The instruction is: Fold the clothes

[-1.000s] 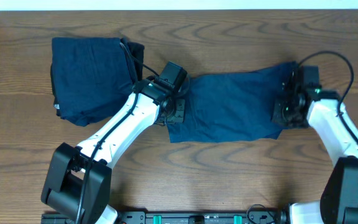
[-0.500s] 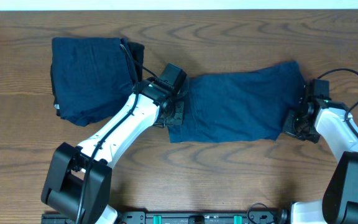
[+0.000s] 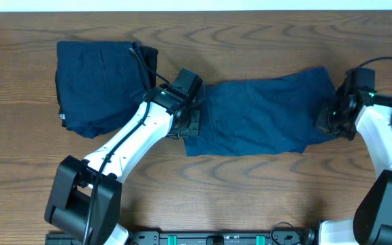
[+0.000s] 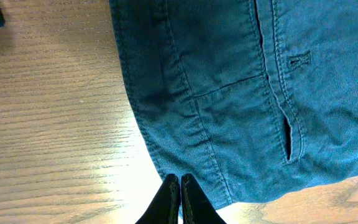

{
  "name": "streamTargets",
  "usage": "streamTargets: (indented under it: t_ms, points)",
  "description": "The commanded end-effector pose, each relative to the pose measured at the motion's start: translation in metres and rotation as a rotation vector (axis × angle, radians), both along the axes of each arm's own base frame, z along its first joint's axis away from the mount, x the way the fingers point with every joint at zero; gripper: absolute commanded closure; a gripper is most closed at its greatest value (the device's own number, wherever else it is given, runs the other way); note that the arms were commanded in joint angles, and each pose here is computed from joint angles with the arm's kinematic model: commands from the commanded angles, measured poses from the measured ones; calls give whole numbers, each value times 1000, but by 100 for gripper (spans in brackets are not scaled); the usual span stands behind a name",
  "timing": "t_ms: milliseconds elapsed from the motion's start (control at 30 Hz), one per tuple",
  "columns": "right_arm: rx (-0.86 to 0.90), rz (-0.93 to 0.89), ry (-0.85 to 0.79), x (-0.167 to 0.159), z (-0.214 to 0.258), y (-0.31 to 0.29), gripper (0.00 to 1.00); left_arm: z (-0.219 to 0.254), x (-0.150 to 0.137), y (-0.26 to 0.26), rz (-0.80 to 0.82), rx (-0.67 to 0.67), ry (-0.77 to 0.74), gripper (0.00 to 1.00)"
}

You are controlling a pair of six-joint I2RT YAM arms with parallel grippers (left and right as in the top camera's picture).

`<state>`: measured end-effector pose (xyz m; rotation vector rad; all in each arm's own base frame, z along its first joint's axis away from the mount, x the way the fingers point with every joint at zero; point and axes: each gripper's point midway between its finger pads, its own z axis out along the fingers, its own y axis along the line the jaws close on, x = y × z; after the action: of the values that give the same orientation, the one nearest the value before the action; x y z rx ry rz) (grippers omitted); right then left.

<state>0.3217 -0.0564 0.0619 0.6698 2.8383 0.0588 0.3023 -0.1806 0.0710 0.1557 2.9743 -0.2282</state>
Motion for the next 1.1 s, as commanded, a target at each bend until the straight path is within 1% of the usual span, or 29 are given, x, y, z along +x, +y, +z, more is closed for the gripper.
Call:
streamTargets:
  t_ms: [0, 167, 233, 300, 367, 500, 600, 700, 800, 867, 900, 967, 1033, 1067]
  points:
    - [-26, -36, 6, -6, -13, -9, 99, -4, -1, 5, 14, 16, 8, 94]
    - [-113, -103, 11, -21, -42, -24, 99, -4, -1, 5, 14, 16, 8, 94]
    - [-148, -128, 30, -28, -47, -32, 98, -4, -1, 5, 14, 16, 8, 94]
    - [-189, -192, 41, -34, -47, -43, 98, -4, -1, 5, 14, 16, 8, 94]
    - [-203, -229, 30, -33, -46, -50, 99, -4, -1, 5, 13, 17, 8, 94]
    - [-172, -227, -3, -26, -46, -47, 99, -3, 1, 4, 13, 13, 1, 94]
    - [-167, -221, 0, -26, -46, -46, 99, 10, 7, 6, 26, 1, -20, 94]
    - [-166, -221, 1, -26, -46, -46, 99, 34, 13, 13, 52, -23, -65, 94]
    - [-145, -216, 0, -26, -47, -42, 98, 53, 14, 27, 126, -45, -89, 93]
    - [-128, -212, -2, -25, -47, -40, 98, 57, 9, 38, 172, -47, -67, 84]
    - [-120, -210, -3, -25, -47, -38, 97, 57, 6, 41, 179, -50, -49, 73]
    - [-100, -196, -6, -24, -48, -34, 94, 53, 0, 40, 183, -74, -7, 58]
    - [-85, -176, -8, -23, -48, -31, 89, 49, -4, 35, 177, -105, 21, 49]
    - [-80, -173, -8, -22, -48, -30, 87, 46, -4, 33, 173, -116, 30, 43]
